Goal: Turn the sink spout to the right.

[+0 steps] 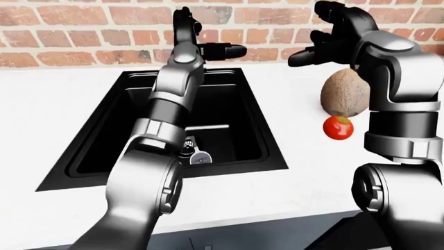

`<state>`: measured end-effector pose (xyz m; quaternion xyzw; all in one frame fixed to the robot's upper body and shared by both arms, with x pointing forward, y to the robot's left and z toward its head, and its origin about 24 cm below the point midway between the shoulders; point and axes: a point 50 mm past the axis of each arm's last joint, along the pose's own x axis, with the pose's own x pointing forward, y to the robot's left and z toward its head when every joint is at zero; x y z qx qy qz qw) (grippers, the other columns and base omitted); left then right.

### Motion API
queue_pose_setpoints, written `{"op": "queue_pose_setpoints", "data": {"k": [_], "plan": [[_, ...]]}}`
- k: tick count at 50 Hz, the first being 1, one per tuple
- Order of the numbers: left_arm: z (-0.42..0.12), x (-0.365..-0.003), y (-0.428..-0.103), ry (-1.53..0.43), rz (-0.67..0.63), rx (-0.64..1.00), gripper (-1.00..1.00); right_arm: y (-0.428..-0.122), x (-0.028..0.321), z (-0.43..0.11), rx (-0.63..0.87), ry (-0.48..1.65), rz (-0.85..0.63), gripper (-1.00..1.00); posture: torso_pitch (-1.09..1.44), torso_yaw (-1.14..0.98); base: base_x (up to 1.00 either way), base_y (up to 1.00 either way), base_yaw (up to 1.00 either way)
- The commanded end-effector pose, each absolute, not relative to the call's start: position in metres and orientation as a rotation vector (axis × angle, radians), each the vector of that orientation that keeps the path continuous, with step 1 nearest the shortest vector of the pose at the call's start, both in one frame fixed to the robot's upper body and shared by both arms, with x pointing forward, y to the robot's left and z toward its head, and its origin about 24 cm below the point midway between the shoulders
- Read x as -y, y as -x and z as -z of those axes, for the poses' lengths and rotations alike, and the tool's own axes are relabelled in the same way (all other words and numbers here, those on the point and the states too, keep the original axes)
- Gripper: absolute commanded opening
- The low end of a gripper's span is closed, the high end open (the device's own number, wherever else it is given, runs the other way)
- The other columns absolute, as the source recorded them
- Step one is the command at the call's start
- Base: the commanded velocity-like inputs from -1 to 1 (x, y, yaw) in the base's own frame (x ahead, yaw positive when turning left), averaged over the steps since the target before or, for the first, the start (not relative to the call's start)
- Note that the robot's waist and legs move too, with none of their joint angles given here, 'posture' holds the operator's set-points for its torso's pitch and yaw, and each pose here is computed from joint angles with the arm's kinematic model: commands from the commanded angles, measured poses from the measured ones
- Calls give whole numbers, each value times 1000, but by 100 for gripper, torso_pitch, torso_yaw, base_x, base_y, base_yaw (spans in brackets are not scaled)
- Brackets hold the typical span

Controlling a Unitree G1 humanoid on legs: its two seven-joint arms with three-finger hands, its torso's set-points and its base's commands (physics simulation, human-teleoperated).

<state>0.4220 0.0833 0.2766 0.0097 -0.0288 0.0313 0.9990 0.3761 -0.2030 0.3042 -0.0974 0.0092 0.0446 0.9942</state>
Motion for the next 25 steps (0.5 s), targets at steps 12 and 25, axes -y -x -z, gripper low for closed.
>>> {"op": "queue_pose_setpoints", "data": {"k": [12, 25], "plan": [[-302, -71, -415, -15, -33, 164, 100, -370, 202, -329, 81, 211, -83, 100, -12, 0, 0, 0, 0], [-296, -59, -410, -23, -10, 160, 100, -367, 203, -332, 86, 213, -81, 100, -12, 0, 0, 0, 0]]}}
